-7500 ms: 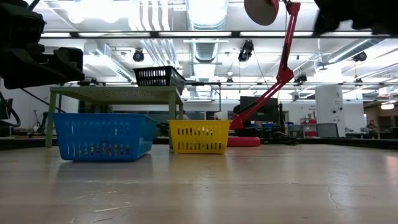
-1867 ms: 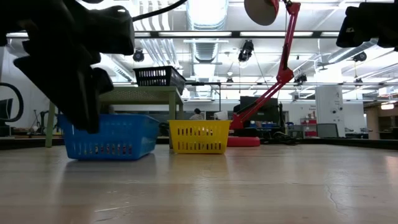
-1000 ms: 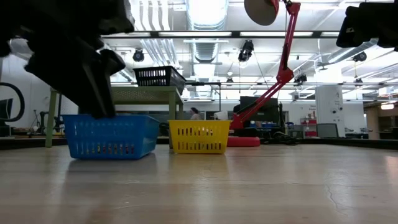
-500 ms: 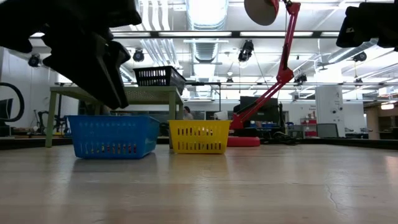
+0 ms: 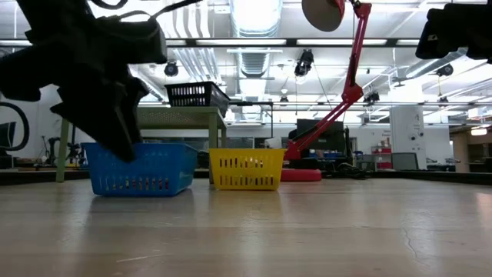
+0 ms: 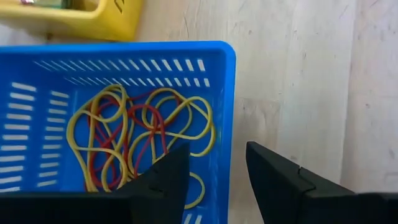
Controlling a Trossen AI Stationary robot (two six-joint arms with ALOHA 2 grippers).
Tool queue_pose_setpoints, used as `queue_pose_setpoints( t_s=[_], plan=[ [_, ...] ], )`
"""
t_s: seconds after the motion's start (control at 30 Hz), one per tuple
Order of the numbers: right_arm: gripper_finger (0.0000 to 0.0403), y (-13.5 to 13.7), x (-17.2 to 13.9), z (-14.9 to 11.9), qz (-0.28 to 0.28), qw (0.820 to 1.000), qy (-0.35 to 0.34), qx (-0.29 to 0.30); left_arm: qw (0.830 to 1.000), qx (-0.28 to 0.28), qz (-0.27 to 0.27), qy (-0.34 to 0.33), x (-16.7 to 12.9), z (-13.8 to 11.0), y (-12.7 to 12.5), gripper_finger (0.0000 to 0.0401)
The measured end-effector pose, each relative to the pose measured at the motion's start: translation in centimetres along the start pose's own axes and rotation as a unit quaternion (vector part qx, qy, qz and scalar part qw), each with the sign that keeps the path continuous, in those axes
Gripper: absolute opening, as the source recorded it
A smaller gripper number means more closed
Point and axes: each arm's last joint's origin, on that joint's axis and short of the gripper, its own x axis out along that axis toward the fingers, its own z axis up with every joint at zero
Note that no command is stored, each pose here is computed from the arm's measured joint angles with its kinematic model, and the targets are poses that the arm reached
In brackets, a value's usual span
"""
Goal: Pick & Place Office Desk Supplies
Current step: Put the blue basket filled with rubber bands on the shelf
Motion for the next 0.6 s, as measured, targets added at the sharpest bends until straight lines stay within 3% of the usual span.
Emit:
queue_pose_setpoints(
  t_s=[0.27, 0.6],
  plan=[
    [0.0086, 0.01, 0.0, -0.03, 0.001, 1.0, 0.001, 0.0, 1.0, -0.015, -0.002, 0.001, 0.33, -0.34, 0.09, 0.0155],
    [0.0086, 0.01, 0.0, -0.04, 0.001, 1.0, 0.002, 0.0, 1.0, -0.018, 0.001, 0.003, 0.39, -0.42, 0.17, 0.0082]
  ],
)
